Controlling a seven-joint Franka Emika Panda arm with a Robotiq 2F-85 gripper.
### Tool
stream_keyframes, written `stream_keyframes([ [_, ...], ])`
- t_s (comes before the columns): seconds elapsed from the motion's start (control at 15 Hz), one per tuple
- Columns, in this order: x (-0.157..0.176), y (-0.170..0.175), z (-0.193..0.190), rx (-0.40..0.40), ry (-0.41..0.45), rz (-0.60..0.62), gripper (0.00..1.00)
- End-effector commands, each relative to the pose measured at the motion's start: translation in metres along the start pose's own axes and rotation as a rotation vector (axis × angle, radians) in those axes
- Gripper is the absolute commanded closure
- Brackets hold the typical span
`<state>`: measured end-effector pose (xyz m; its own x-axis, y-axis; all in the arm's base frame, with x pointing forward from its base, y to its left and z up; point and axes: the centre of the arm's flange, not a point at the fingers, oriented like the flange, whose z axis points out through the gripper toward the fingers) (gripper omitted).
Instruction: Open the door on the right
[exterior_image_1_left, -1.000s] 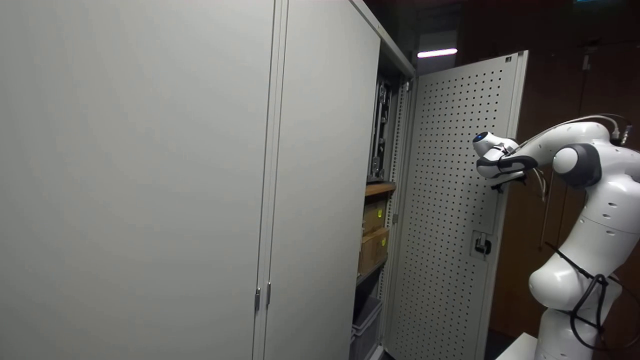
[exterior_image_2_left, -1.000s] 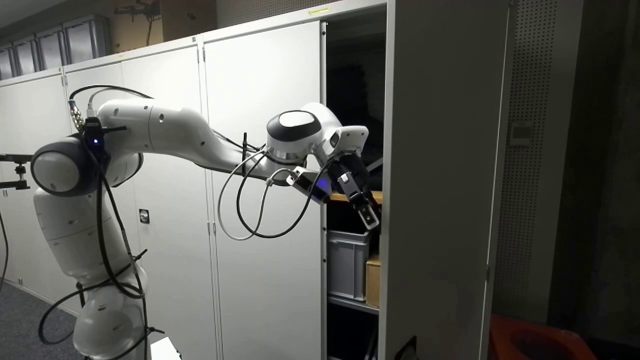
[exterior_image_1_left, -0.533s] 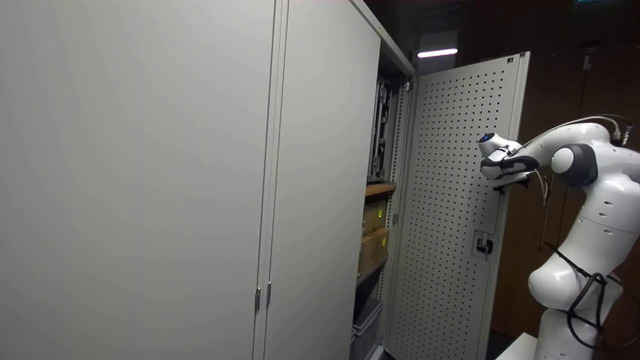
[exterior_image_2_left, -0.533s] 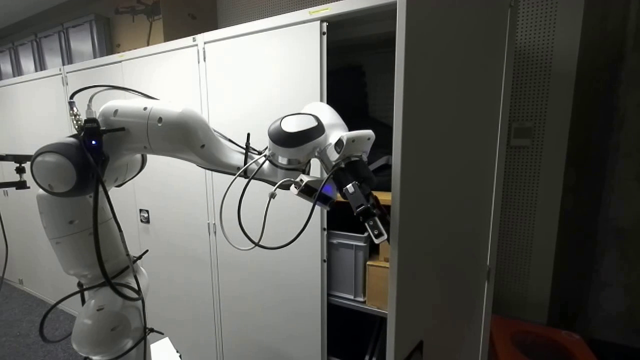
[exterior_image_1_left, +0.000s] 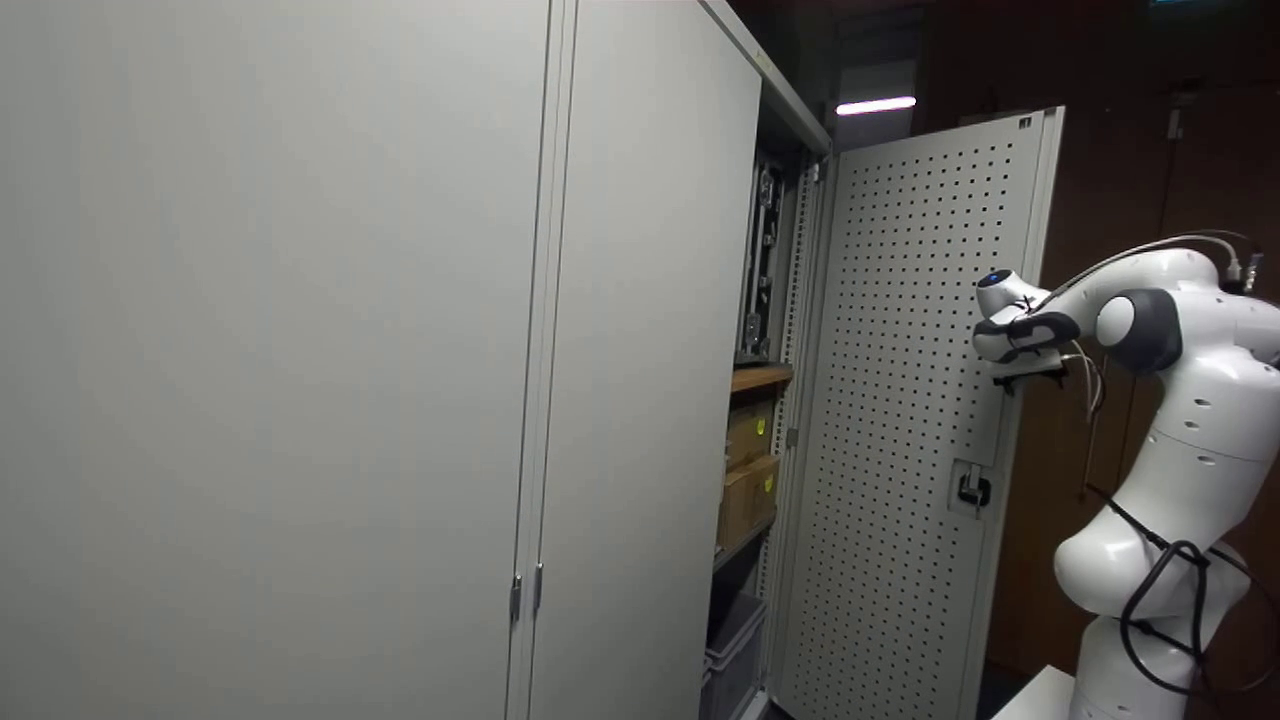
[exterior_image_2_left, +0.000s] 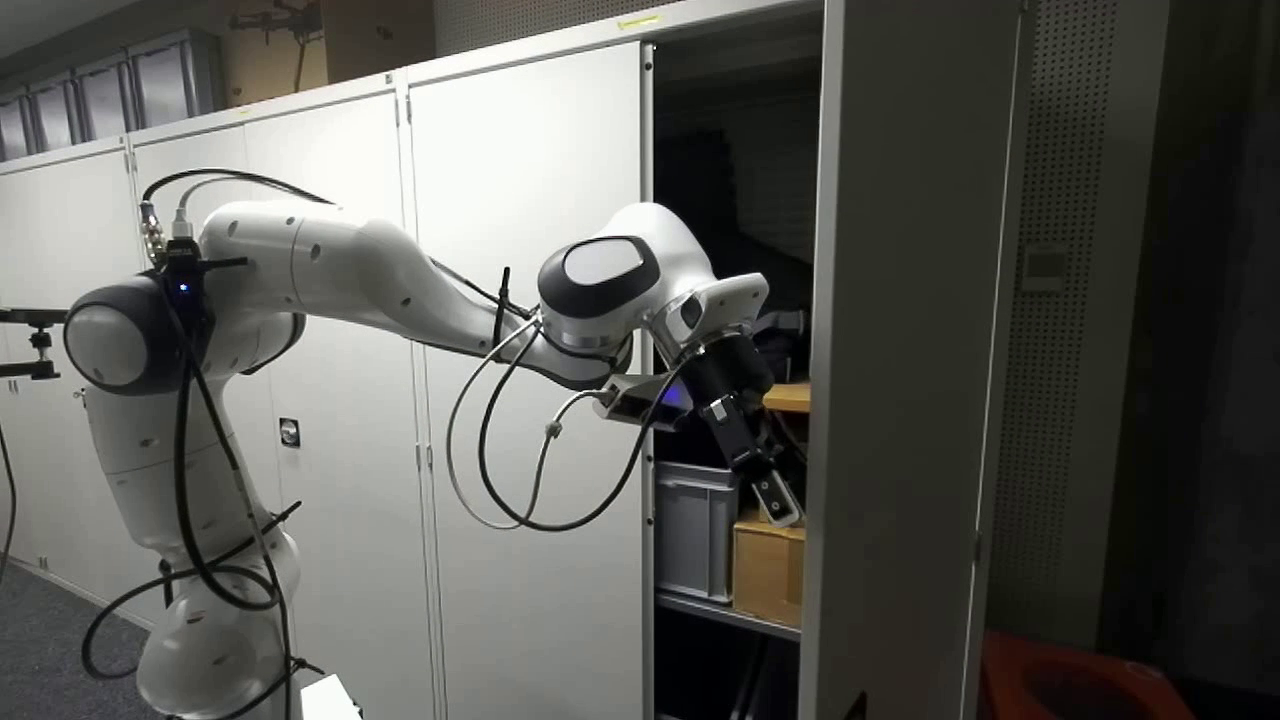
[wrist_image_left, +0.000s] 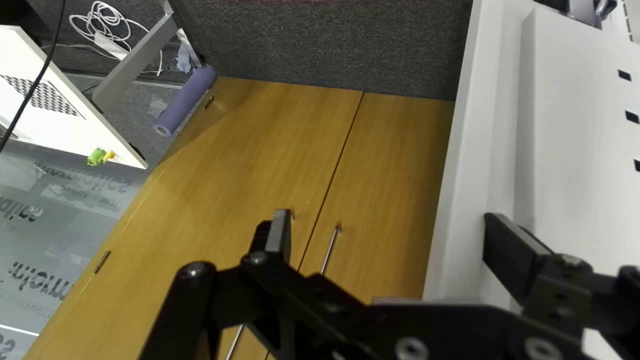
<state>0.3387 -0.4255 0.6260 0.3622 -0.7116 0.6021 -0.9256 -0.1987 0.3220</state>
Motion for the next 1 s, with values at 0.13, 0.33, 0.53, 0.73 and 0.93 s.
stream_keyframes([
  [0.13,0.005,0.046,0.031,-0.035,-0.059,0.065,0.0],
  [0.33,0.005,0.054,0.033,-0.029,-0.07,0.087,0.0],
  [0.53,0.005,0.053,0.035,-0.022,-0.076,0.091,0.0],
  [0.73,0.004,0.047,0.032,-0.015,-0.078,0.079,0.0],
  [0.93,0.001,0.038,0.027,-0.013,-0.071,0.06,0.0],
])
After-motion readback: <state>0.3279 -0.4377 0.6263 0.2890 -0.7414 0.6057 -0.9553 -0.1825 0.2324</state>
